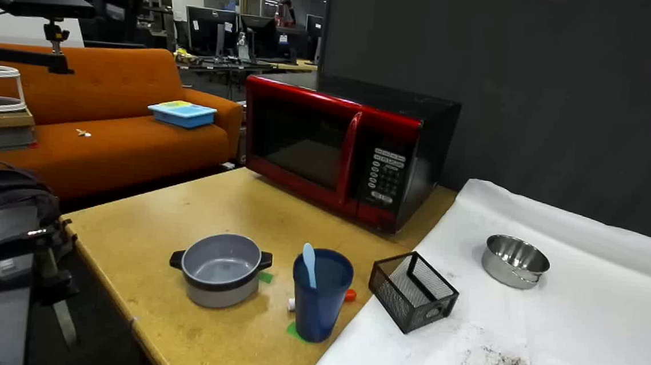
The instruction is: Remove the spoon from the cup and put it on the table
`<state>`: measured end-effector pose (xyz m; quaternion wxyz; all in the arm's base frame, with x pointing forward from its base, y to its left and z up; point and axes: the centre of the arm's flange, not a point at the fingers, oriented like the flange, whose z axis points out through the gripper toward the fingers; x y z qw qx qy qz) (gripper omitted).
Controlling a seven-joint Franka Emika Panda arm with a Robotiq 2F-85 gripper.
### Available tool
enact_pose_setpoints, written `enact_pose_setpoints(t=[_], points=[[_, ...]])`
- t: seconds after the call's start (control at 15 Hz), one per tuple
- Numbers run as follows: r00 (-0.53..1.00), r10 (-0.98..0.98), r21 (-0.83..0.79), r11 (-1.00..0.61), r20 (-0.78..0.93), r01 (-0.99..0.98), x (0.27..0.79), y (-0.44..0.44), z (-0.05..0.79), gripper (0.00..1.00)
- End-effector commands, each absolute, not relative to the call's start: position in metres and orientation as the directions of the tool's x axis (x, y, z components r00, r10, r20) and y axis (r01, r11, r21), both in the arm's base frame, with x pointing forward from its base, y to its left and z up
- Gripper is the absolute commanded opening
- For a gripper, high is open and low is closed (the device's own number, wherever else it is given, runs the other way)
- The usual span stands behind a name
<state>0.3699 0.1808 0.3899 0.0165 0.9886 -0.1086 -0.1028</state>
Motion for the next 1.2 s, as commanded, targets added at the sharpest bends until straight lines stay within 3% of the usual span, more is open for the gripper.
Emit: enact_pose_setpoints(t=[0.0, 0.6, 1.13], points=[[0.955, -0.218, 0.055, -0.976, -0.200, -0.211, 0.370, 0.181, 0.390, 1.00], [0.818, -0.457, -0.032, -0.867, -0.351, -0.498, 0.425, 0.043, 0.361, 1.00], [0.506, -0.719, -0.136, -0.508, -0.476, -0.850, 0.458, -0.133, 0.284, 1.00]])
